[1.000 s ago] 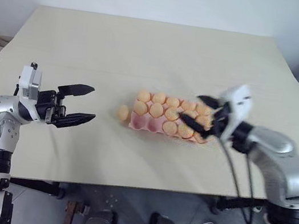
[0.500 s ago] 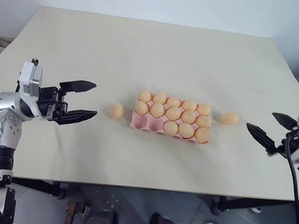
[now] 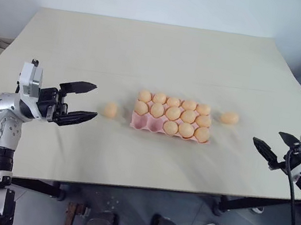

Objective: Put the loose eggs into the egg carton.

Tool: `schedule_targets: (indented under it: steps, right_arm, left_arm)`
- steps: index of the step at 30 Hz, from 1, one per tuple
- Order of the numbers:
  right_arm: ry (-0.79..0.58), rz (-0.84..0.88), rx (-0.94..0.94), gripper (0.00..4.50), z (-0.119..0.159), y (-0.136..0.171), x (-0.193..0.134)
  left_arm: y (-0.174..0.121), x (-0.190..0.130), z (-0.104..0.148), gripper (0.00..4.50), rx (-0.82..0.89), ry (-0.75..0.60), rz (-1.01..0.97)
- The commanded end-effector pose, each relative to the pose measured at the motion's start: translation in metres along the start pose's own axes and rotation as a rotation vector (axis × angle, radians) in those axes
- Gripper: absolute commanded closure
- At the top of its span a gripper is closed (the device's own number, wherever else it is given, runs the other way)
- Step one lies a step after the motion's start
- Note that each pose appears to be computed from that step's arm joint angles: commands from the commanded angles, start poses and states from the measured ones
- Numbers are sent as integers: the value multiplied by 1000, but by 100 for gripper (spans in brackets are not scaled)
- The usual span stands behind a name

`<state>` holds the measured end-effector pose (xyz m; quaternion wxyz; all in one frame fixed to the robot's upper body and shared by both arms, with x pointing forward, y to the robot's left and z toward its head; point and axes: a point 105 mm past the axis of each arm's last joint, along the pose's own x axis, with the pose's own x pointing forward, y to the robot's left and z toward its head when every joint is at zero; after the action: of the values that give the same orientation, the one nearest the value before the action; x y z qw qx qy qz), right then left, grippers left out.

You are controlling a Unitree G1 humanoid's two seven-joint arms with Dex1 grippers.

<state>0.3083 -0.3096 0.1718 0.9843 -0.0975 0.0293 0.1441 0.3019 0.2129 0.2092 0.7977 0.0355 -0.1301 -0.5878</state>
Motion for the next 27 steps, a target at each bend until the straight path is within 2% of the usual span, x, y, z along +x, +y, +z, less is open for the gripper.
schedule_targets:
  steps: [1, 6, 11, 17, 23, 27]
  right_arm:
    - [-35, 6, -19, 6, 12, 0, -2]
    - [-29, 52, -12, 6, 12, 6, 2]
    - [-66, 70, 13, 6, 12, 11, 32]
    - [-122, 6, 69, 6, 12, 6, 84]
    - [-150, -9, 99, 6, 11, 10, 111]
    - [-122, 1, 99, 6, 1, 17, 125]
  left_arm:
    - [-1, -4, 11, 0, 38, -2, 4]
    - [-2, -4, 11, 0, 38, -2, 9]
    - [-3, -2, 10, 0, 34, -5, 8]
    - [-3, 2, 11, 0, 42, -16, 12]
    - [-5, -1, 12, 0, 48, -17, 28]
    - [-7, -3, 12, 0, 50, -16, 37]
